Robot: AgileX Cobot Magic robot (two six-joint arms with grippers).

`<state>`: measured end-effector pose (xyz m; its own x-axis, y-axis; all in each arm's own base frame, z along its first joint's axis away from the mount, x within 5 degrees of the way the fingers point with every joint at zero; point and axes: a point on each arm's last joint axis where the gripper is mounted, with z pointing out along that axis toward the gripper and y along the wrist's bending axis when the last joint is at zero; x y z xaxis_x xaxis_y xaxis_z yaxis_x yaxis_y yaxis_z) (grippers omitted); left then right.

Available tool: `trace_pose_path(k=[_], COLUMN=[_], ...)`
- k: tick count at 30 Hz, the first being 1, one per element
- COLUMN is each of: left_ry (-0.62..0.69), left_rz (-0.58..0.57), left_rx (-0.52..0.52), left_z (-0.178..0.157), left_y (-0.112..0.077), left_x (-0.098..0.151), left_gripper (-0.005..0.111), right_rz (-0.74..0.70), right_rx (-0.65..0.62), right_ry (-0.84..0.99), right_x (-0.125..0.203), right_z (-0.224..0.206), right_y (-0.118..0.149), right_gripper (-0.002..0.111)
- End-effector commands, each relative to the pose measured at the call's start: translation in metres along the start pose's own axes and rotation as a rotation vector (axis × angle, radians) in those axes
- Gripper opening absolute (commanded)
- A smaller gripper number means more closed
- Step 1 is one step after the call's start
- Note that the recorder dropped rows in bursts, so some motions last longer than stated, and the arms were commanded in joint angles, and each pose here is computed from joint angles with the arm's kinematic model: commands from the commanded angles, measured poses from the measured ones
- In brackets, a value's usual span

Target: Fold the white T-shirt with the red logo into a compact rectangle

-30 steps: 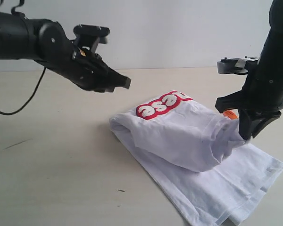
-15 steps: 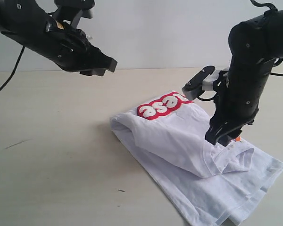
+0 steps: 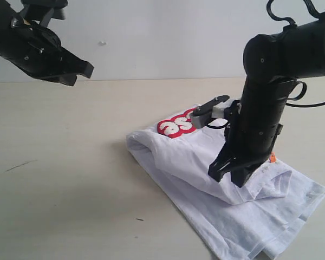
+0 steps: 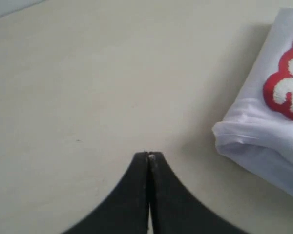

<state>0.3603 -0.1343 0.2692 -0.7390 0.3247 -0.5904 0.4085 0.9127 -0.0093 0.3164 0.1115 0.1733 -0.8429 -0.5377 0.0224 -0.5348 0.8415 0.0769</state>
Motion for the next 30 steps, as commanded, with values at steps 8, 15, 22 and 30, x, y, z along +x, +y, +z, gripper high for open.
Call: trace_pose_path(k=[8, 15, 22, 30], left_ry=[0.025, -0.019, -0.016, -0.006], left_rz=[-0.019, -0.050, -0.062, -0.062], left_rx=[0.006, -0.023, -0.019, -0.017], left_z=[-0.009, -0.012, -0.012, -0.012], left_y=[0.003, 0.018, 0.019, 0.019], left_x=[0.003, 0.000, 0.000, 0.001], left_gripper=[0.000, 0.000, 0.000, 0.000], right_rz=[0.197, 0.155, -0.028, -0.294], right_rx=[0.206, -0.019, -0.127, -0.223], right_ry=[-0.638, -0.412, -0.321, -0.002], right_x=[-0.080, -0.119, -0.122, -0.092], right_z=[-0.013, 0.025, 0.050, 0.052], right_y=[-0.013, -0.002, 0.033, 0.086], right_gripper=[0.000, 0.000, 0.000, 0.000])
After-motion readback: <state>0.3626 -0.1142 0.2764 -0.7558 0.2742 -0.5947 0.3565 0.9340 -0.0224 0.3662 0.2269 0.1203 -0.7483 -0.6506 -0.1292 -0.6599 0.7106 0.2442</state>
